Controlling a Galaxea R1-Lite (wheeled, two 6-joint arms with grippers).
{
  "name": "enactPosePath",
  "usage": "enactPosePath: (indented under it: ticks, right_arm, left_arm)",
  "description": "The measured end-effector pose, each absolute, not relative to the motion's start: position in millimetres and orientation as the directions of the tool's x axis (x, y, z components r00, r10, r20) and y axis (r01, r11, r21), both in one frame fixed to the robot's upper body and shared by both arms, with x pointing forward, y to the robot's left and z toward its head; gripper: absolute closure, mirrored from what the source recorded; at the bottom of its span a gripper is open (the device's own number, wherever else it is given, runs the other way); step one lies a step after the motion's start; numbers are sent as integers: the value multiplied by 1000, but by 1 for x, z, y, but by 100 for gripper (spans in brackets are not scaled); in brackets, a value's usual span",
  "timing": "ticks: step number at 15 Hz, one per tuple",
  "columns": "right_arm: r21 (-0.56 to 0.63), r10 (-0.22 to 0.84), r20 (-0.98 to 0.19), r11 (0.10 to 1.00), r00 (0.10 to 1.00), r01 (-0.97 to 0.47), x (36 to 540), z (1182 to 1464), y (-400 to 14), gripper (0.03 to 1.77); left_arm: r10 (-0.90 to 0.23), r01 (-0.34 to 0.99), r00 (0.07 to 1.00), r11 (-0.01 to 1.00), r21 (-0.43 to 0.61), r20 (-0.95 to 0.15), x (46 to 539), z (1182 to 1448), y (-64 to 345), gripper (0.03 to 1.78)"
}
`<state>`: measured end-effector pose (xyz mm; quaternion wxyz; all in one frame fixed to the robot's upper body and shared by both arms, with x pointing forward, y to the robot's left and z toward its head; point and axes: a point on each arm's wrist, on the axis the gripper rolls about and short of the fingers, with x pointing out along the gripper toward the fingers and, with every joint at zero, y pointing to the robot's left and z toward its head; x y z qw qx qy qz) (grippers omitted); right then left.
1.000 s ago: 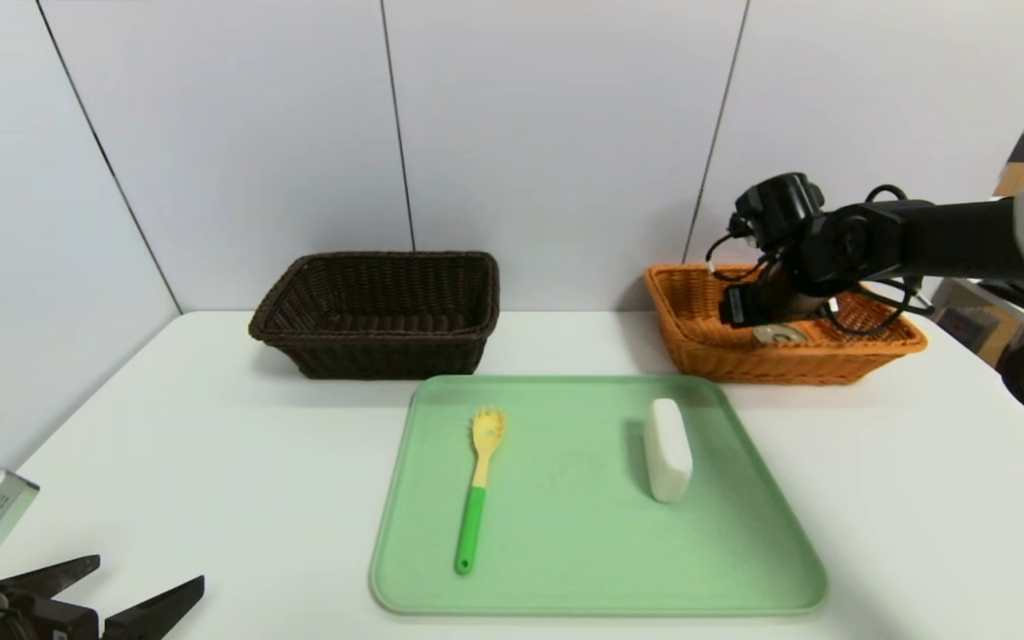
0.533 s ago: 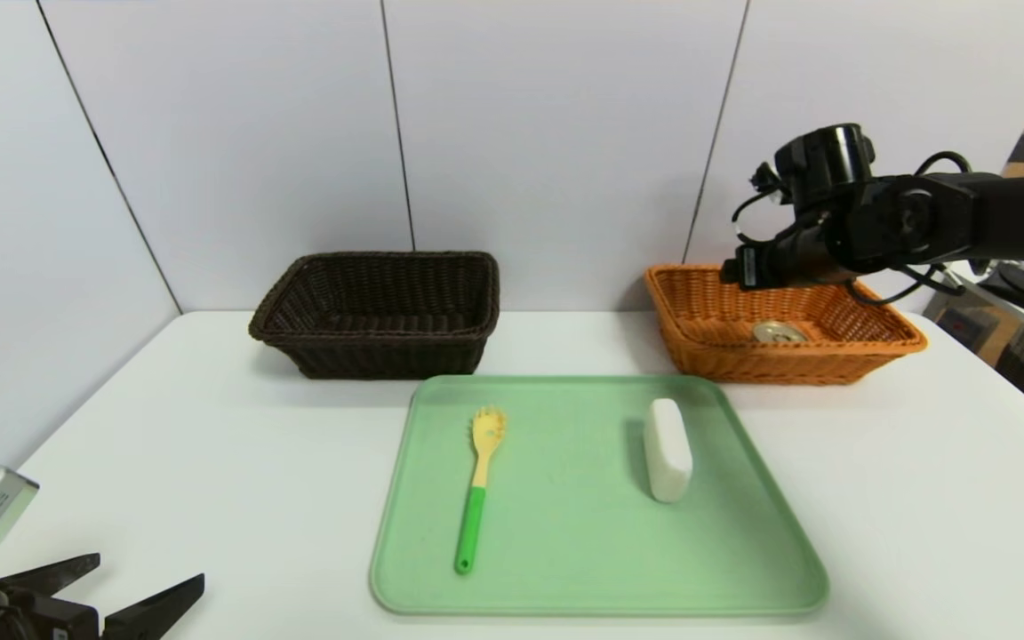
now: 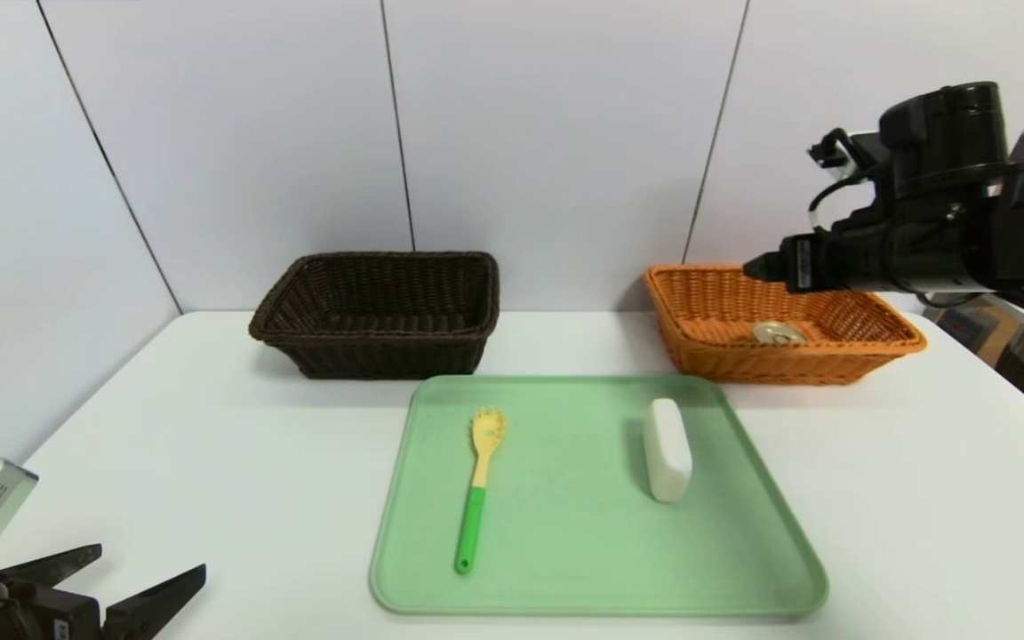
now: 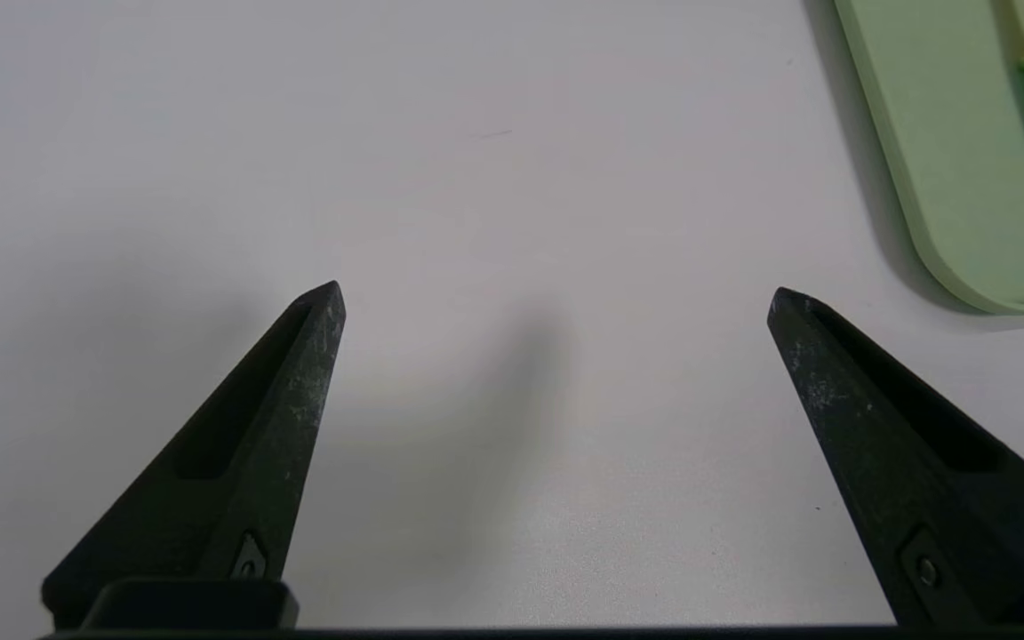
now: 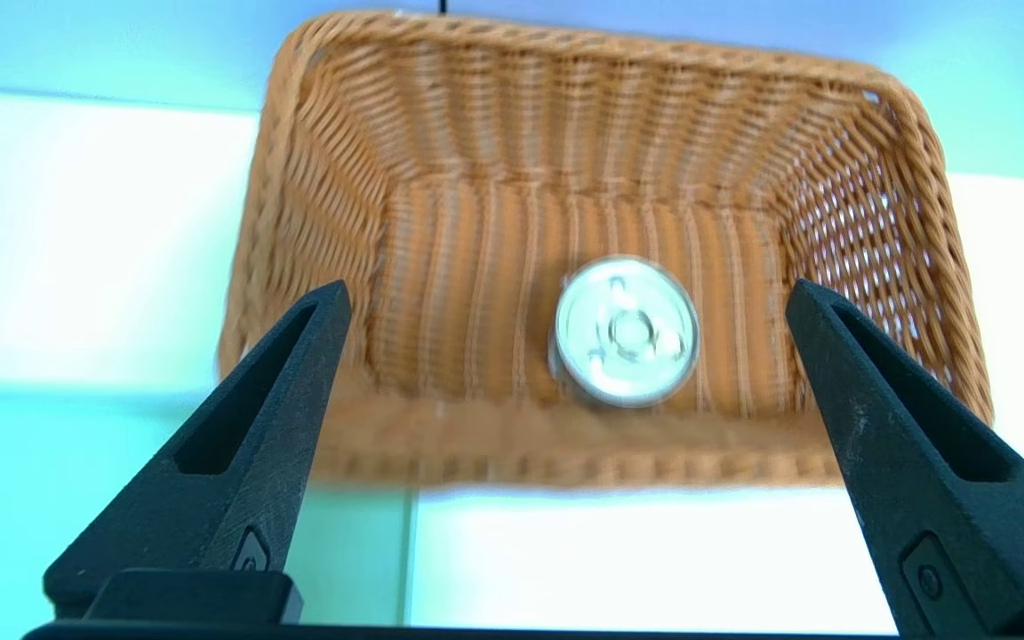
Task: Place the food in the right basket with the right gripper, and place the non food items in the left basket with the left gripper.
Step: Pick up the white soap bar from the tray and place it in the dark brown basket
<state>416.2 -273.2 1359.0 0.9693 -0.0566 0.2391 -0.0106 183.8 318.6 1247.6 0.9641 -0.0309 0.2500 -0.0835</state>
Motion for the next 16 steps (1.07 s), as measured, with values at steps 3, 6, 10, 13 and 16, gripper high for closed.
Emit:
enactPosePath:
  ticks: [3,6,10,13,16]
  right_arm:
    - [-103,-17,-442,994,897,-32,371,1368,-279,11]
    - [-96,5,-414,994,910,-49,323,1370,-287,11]
    - [-89,49,-380,992,924,-89,262,1361,-297,11]
    - [-104,64,-331,989,942,-103,232,1344,-303,11]
    - [-122,94,-239,984,966,-126,215,1327,-307,11]
  left_arm:
    - [-177,147,862,984,-101,-475,184,1248,319,12]
    - [-177,148,865,984,-99,-469,183,1248,319,12]
    - [-178,150,869,984,-97,-461,182,1249,319,12]
    - [-178,150,870,984,-97,-461,180,1248,319,12]
    - [-178,150,868,984,-98,-463,178,1246,319,12]
